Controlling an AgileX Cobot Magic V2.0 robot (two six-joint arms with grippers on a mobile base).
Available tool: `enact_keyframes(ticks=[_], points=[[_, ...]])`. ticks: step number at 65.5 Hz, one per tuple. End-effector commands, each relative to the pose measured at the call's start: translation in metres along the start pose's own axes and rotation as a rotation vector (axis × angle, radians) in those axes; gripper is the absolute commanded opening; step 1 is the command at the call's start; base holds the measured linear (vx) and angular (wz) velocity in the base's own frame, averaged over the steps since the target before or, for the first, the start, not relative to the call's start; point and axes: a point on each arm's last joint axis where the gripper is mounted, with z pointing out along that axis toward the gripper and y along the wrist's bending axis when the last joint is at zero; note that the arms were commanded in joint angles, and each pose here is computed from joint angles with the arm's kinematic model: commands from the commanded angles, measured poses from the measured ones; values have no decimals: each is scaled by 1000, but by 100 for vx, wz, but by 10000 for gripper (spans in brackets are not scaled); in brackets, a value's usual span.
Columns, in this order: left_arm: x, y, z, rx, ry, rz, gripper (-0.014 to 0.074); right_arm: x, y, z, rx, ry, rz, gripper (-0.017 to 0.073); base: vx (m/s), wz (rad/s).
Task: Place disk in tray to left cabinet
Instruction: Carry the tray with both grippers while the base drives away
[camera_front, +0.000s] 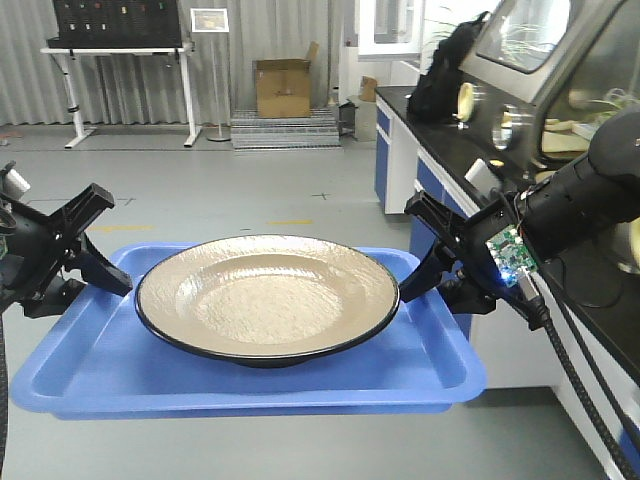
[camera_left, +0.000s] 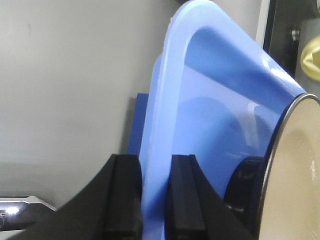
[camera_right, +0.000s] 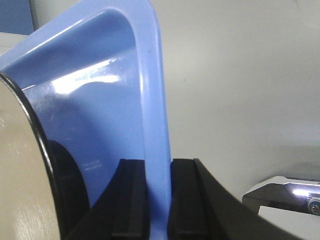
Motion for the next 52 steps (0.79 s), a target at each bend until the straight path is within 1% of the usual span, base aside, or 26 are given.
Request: enact_keyframes(ticks=[1,25,52], points=[[20,-40,-24,223,39,-21,-1,15,41,-29,-231,-23,1,-2,41,20],[20,-40,-24,223,39,-21,-1,15,40,-28,-225,-26,-1,-2,45,22],[20,-40,-24,224,39,-21,-1,15,40,-28,-223,-27,-2,-2,53,17]])
